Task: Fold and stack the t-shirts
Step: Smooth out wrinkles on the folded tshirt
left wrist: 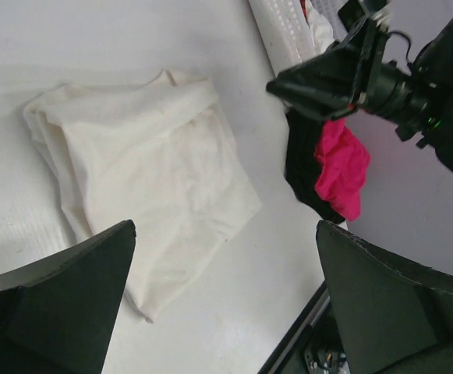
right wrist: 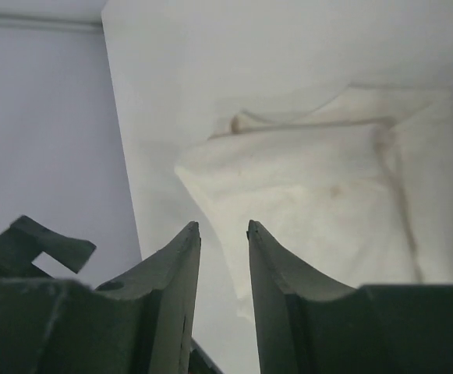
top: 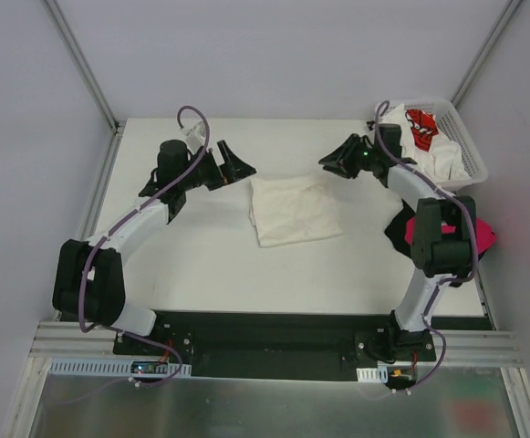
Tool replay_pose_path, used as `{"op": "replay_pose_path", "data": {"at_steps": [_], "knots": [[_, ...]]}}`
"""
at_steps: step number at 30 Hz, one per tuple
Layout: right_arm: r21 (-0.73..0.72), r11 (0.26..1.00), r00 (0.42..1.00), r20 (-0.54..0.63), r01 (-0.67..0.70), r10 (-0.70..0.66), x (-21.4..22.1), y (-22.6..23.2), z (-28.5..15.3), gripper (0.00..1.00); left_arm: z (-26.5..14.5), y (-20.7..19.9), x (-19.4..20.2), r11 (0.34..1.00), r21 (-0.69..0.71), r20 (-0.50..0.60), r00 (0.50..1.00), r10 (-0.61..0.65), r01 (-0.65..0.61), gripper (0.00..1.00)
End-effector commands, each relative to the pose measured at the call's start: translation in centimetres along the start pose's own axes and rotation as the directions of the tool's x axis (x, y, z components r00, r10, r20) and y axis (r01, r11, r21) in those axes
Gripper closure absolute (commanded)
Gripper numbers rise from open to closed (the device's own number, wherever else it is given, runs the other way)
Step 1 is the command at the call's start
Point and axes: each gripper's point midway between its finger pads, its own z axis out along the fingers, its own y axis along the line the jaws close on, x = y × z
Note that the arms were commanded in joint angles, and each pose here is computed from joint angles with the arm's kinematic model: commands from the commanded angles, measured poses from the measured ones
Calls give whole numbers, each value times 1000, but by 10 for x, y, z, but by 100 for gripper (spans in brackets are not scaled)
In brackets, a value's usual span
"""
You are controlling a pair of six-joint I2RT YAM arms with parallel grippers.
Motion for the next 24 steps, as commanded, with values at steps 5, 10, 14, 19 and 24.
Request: {"op": "replay_pose_path", "data": {"at_steps": [5, 10, 14, 19, 24], "knots": [[135, 991, 999, 29, -16, 13, -16, -60, -34, 66, 28, -25, 40, 991, 127, -157, 987, -19, 39, 1], [135, 988, 997, 3, -71, 71, 2, -87, -20, 65, 36, -23, 49, 990, 127, -192, 981, -39, 64, 1], [139, 986, 996, -11, -89, 91, 6, -98, -12, 65, 38, -28, 47, 988, 140, -198, 980, -34, 63, 1], [141, 982, 992, 13, -126, 126, 7, -105, -14, 65, 43, -29, 47, 986, 148, -216, 975, -41, 74, 1], [148, 979, 990, 5, -141, 142, 9, -115, -7, 65, 40, -33, 43, 986, 152, -205, 978, -31, 64, 1]]}}
